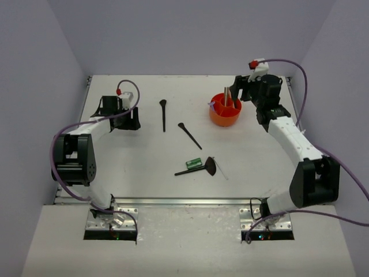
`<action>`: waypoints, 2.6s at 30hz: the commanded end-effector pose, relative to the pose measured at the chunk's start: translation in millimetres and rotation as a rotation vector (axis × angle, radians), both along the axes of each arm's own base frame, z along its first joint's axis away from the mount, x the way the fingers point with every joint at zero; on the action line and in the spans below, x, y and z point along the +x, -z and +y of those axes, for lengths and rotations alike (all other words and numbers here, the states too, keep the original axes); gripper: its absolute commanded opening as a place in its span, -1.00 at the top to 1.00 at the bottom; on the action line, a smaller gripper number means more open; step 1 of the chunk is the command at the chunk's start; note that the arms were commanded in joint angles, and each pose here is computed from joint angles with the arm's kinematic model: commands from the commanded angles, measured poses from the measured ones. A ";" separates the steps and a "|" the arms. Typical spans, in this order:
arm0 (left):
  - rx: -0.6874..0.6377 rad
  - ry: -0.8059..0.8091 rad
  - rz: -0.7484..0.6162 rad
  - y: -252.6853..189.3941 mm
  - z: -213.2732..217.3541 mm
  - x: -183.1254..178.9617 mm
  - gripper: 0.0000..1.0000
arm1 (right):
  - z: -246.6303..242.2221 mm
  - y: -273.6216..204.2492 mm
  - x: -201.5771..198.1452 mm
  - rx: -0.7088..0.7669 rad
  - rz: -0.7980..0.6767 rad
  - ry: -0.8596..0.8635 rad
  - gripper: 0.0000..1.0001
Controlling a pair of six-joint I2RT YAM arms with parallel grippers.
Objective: Organize the makeup
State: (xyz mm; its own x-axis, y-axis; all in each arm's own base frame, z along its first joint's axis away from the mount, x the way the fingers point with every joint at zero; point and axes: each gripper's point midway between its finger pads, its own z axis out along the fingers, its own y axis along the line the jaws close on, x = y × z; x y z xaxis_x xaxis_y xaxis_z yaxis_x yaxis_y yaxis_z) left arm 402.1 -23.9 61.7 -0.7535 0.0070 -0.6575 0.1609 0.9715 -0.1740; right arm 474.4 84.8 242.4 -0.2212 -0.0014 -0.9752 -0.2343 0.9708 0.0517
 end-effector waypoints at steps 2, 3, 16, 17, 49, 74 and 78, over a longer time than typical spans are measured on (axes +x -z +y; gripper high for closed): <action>-0.043 0.020 -0.135 -41.6 -5.6 32.6 -0.24 | 46.6 81.0 -101.3 -0.146 0.400 -0.151 -0.52; -0.047 0.027 -0.140 -44.1 -8.2 36.7 -0.24 | 49.0 93.7 -125.6 -0.158 0.467 -0.160 -0.53; -0.130 0.037 -0.097 -36.1 -34.6 39.0 -0.24 | 58.6 190.4 -246.7 -0.164 0.895 -0.095 -0.04; -0.139 0.038 -0.090 -34.4 -35.9 36.5 -0.24 | 59.7 196.8 -250.6 -0.175 0.924 -0.095 0.00; -0.089 0.046 -0.091 -28.6 -27.8 34.8 -0.25 | 48.9 255.9 -241.3 -0.433 1.047 -0.003 0.23; -0.065 0.023 -0.119 -35.9 -20.1 37.8 -0.25 | 70.1 172.8 -203.7 -0.348 0.629 -0.186 1.00; -0.070 0.021 -0.141 -42.4 -20.7 42.6 -0.25 | 100.8 61.8 -170.9 -0.201 0.210 -0.300 1.00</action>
